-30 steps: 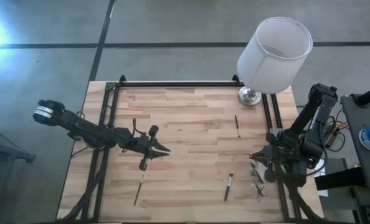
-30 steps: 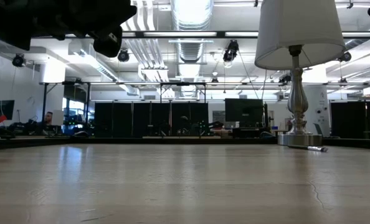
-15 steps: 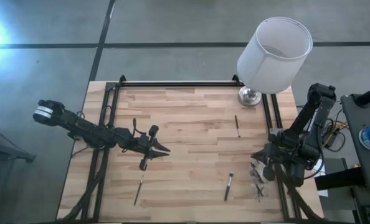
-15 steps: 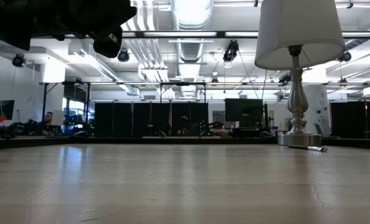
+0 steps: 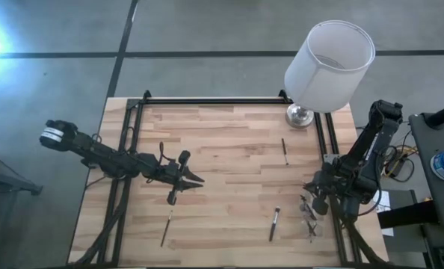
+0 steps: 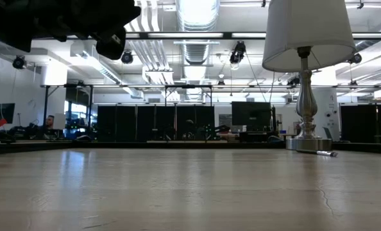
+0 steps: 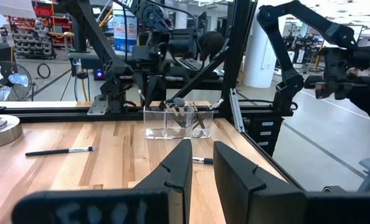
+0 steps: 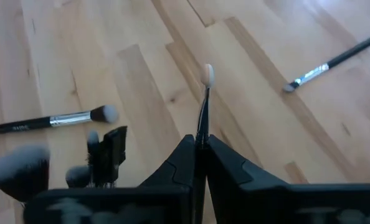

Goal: Put items in baskets/containers
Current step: Put the eyebrow brush into the transparent organizer, then put the eyeshadow brush into the transparent organizer

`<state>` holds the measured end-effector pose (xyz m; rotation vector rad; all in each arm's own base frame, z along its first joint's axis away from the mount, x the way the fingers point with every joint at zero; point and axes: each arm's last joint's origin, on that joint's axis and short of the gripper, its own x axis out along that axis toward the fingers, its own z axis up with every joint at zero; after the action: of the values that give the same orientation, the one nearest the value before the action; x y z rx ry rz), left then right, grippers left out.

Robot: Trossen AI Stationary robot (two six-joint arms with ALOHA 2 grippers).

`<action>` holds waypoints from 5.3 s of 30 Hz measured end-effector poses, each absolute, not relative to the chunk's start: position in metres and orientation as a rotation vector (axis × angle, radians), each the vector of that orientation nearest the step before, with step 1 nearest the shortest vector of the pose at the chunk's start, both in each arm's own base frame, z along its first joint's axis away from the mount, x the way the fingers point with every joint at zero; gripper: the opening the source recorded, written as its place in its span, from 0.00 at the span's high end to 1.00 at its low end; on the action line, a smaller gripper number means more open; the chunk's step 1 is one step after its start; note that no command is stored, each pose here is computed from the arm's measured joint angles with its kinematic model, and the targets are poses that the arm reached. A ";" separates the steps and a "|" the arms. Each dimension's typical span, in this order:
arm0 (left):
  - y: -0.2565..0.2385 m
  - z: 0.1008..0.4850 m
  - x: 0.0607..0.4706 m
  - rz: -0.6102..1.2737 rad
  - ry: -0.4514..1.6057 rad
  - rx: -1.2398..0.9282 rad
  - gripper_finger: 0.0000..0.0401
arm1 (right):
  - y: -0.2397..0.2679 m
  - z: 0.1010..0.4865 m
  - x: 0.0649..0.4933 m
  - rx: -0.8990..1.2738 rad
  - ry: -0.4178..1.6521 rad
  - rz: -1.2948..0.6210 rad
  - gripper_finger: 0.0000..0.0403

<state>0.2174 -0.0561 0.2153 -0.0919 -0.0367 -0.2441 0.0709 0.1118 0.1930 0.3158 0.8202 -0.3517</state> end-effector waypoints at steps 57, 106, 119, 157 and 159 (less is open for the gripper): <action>-0.062 0.200 0.220 -0.156 0.224 -0.017 1.00 | 0.126 0.238 0.152 -0.059 0.314 -0.044 0.98; -0.186 0.148 0.176 0.518 1.087 -0.689 0.72 | 0.076 0.172 0.249 -0.108 0.247 0.049 0.98; -0.179 0.142 0.177 0.564 1.047 -0.603 0.73 | 0.076 0.172 0.249 -0.105 0.246 0.048 0.98; -0.197 0.170 0.188 0.326 1.114 -0.721 0.88 | 0.076 0.172 0.248 -0.086 0.248 0.045 0.98; -0.199 0.170 0.190 0.353 1.135 -0.732 0.82 | 0.076 0.172 0.248 -0.086 0.249 0.045 0.98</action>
<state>0.1902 -0.1994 0.1696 -0.7322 1.1354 0.3533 0.2483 0.0763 0.1719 -0.0860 0.2488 0.0449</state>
